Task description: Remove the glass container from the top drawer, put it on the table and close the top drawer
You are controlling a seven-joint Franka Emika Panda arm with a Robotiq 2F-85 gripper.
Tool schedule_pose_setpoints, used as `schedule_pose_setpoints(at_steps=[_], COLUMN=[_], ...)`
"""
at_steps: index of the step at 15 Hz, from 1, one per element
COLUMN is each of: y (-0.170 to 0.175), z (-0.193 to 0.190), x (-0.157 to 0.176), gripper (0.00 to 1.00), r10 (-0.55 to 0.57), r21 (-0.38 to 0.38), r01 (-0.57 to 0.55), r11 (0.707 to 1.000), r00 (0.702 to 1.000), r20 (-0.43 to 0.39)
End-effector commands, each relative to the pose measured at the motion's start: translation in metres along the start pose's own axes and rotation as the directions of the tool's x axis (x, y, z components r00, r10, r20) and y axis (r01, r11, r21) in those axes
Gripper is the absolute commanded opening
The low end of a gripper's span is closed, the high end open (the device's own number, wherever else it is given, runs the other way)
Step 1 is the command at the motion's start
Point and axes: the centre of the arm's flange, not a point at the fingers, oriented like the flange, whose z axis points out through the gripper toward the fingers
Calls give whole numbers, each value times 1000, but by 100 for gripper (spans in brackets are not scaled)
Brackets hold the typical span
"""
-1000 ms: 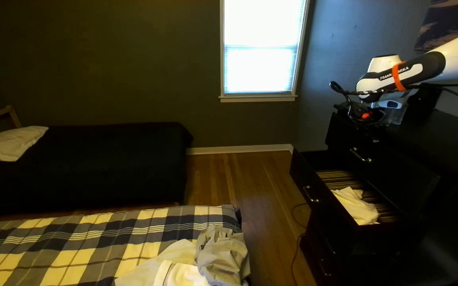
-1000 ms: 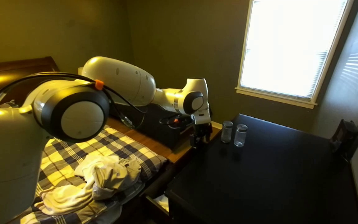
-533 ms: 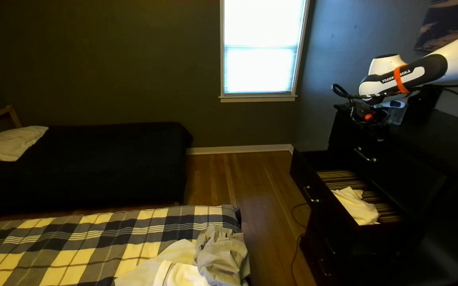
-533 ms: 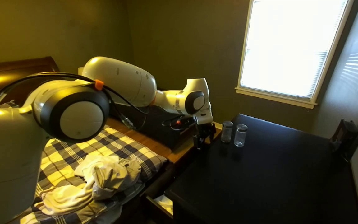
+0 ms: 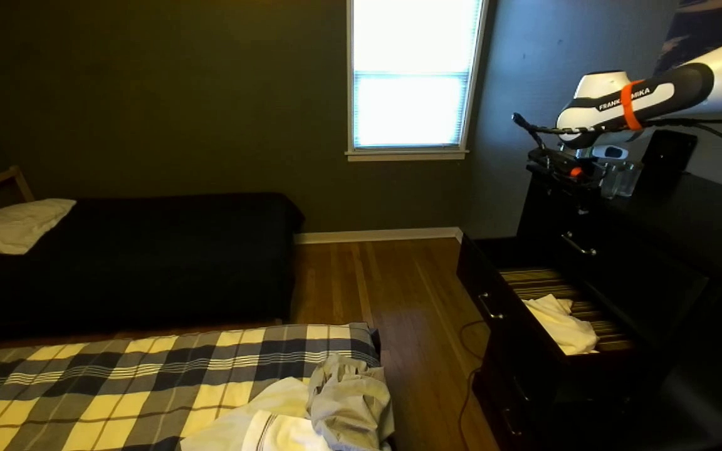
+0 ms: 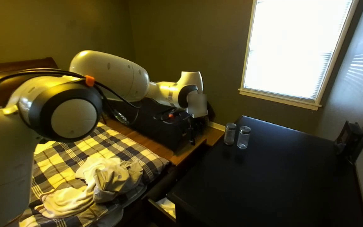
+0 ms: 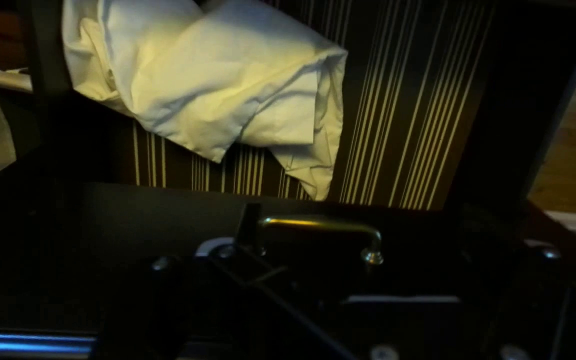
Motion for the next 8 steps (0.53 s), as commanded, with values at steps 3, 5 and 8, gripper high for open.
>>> schedule_pose_setpoints(at_steps=[3, 5, 8], y=[48, 62, 46], z=[-65, -84, -89], x=[-28, -28, -29], gripper=[100, 100, 100], r10=[-292, -391, -395], r21=[26, 54, 56], r01=[291, 387, 391], r11=[956, 920, 919], r00=[950, 910, 911], r20=[111, 138, 120])
